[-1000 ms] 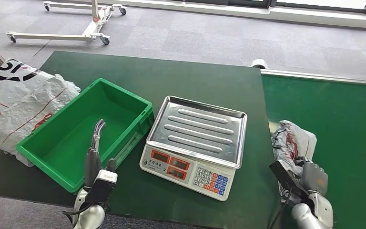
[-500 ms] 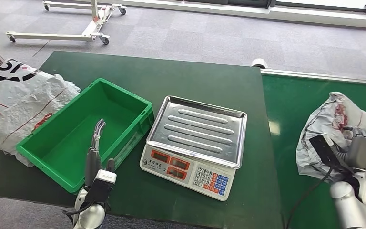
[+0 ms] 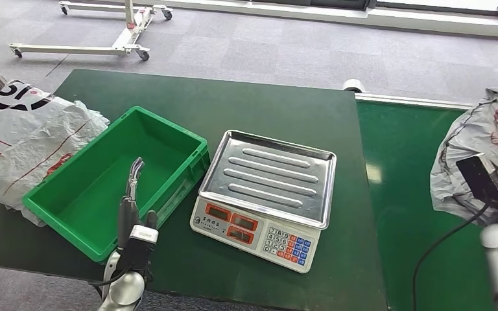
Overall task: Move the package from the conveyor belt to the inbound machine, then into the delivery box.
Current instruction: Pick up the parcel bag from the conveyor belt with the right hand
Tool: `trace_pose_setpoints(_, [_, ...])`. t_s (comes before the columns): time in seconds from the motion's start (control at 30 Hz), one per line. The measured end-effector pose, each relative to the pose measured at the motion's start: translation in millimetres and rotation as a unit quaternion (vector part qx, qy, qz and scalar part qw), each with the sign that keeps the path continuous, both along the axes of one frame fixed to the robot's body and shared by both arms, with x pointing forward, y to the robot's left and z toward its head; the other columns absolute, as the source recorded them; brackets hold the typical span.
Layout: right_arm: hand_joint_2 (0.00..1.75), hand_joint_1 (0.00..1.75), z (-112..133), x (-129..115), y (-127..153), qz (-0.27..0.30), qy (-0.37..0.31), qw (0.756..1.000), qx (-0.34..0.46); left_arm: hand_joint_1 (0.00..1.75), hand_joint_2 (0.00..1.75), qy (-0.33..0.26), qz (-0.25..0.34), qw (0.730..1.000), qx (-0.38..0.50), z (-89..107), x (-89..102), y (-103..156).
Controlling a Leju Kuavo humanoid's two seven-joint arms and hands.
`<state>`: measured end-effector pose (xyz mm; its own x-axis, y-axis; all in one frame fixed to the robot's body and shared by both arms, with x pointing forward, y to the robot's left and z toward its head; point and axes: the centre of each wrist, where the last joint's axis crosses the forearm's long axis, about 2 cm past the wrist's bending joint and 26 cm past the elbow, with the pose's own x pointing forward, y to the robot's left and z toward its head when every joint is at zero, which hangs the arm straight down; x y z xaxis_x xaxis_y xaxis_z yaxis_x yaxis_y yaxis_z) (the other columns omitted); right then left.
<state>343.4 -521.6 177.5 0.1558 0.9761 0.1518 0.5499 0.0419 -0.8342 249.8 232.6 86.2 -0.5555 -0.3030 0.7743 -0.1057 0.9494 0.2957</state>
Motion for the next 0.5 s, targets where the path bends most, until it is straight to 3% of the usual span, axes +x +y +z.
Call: trace_pose_setpoints(0.5, [1.75, 1.75, 12.2, 5.1, 5.8, 0.029, -0.017, 0.999, -0.014, 0.00, 0.00, 0.002, -0.002, 1.000, -0.004, -0.9, 3.8, -2.0])
